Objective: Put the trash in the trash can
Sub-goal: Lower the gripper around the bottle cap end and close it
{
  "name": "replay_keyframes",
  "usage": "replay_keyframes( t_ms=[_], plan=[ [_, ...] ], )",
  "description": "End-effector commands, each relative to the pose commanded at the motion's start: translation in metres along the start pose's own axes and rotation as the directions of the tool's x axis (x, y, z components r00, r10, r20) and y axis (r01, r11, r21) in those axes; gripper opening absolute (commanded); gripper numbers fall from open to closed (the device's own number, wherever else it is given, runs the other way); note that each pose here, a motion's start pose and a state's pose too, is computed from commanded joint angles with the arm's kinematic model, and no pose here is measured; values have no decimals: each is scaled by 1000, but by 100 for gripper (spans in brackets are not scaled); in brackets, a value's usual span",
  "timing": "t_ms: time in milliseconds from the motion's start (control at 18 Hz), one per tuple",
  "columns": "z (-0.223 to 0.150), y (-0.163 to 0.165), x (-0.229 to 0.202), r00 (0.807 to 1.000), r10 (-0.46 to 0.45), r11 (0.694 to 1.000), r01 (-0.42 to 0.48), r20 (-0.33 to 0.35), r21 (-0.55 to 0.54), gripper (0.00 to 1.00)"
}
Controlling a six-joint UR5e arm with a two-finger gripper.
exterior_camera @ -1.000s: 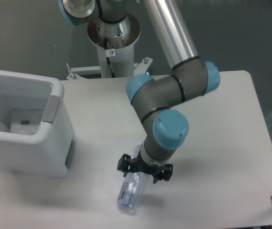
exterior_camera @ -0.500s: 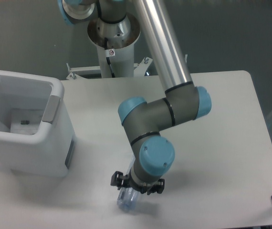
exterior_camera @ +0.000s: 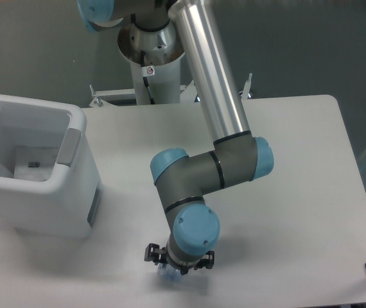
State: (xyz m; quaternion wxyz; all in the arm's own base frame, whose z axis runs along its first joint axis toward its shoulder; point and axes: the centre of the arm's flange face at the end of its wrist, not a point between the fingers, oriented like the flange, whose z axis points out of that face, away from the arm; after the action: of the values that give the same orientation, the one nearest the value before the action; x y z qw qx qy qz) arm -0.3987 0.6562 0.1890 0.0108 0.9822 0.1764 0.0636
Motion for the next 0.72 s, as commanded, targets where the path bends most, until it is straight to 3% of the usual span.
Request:
replay_keyframes(
  t_ms=[167, 333, 444, 722],
  plan=[
    [5, -2, 4, 1000, -11, 1000, 11, -4, -4, 61],
    [3, -2, 5, 1000, -9, 1000, 9, -3, 0, 32],
    [-2, -2, 6, 1000, -9, 1000, 9, 0, 6, 27],
    [-19, -2, 8, 1000, -5, 1000, 4, 8, 31, 27]
  ],
)
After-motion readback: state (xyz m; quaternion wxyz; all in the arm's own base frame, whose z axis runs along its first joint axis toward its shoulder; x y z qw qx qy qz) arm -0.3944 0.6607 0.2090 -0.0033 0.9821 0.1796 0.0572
